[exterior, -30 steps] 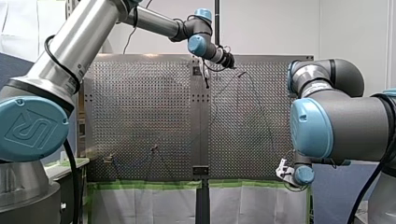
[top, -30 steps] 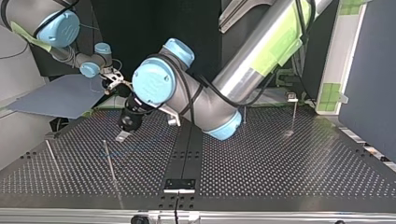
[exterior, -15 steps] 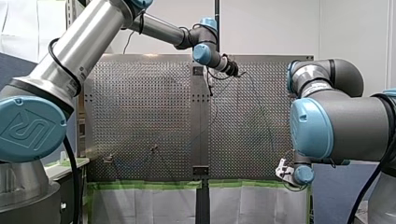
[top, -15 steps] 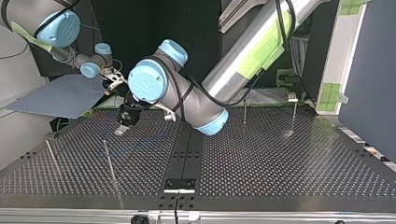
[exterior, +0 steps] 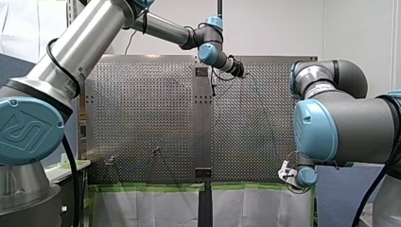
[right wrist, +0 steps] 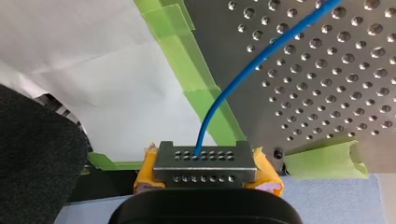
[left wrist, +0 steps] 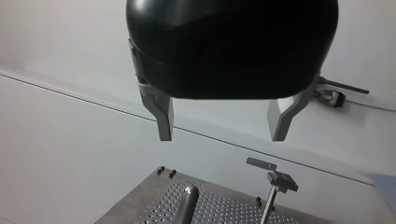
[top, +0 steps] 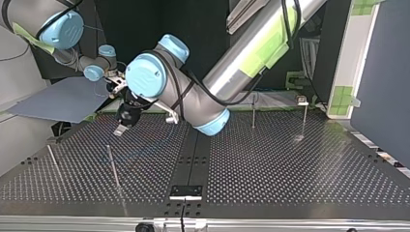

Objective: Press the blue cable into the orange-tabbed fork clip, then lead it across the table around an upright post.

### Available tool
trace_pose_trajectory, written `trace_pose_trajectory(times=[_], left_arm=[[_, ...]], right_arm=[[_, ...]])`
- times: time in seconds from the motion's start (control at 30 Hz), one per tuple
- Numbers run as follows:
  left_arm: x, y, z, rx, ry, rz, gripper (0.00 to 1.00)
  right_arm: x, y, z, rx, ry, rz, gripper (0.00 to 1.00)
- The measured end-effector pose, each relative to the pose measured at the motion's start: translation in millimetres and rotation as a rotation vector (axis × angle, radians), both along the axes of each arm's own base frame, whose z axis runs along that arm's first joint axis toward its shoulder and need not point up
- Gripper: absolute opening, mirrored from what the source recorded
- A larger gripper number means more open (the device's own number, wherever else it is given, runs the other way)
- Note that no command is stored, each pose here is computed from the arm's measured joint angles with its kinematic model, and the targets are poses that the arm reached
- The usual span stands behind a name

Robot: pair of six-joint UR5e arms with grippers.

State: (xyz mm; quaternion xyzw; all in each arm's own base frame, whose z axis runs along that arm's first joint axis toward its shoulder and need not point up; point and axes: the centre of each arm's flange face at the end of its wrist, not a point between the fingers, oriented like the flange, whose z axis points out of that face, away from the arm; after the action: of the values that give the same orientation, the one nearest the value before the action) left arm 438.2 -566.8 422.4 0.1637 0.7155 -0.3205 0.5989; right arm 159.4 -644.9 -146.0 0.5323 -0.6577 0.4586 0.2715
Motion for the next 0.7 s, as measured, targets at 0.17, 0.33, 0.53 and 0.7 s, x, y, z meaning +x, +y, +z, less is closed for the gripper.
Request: trace_pose_trajectory(times=[0.17, 0.33, 0.53, 0.7], left_arm=[[1.3, 2.2, 0, 0.034, -0.027, 0.032, 1.00], [1.6, 2.9, 0, 0.046, -0.035, 0.044, 1.00], [1.2, 7.7, 9, 0.047, -0.053, 0.079, 1.00], [-2.6, 16.9, 29, 0.048, -0.087, 0.124, 1.00]], right_arm=[[0.1, 1.1, 0, 0.009, 0.000, 0.000, 0.00], [0.6, 1.5, 0, 0.011, 0.000, 0.001, 0.00], [0.9, 1.8, 0, 0.012, 0.000, 0.002, 0.00], [1.1, 2.1, -1, 0.015, 0.000, 0.003, 0.00]])
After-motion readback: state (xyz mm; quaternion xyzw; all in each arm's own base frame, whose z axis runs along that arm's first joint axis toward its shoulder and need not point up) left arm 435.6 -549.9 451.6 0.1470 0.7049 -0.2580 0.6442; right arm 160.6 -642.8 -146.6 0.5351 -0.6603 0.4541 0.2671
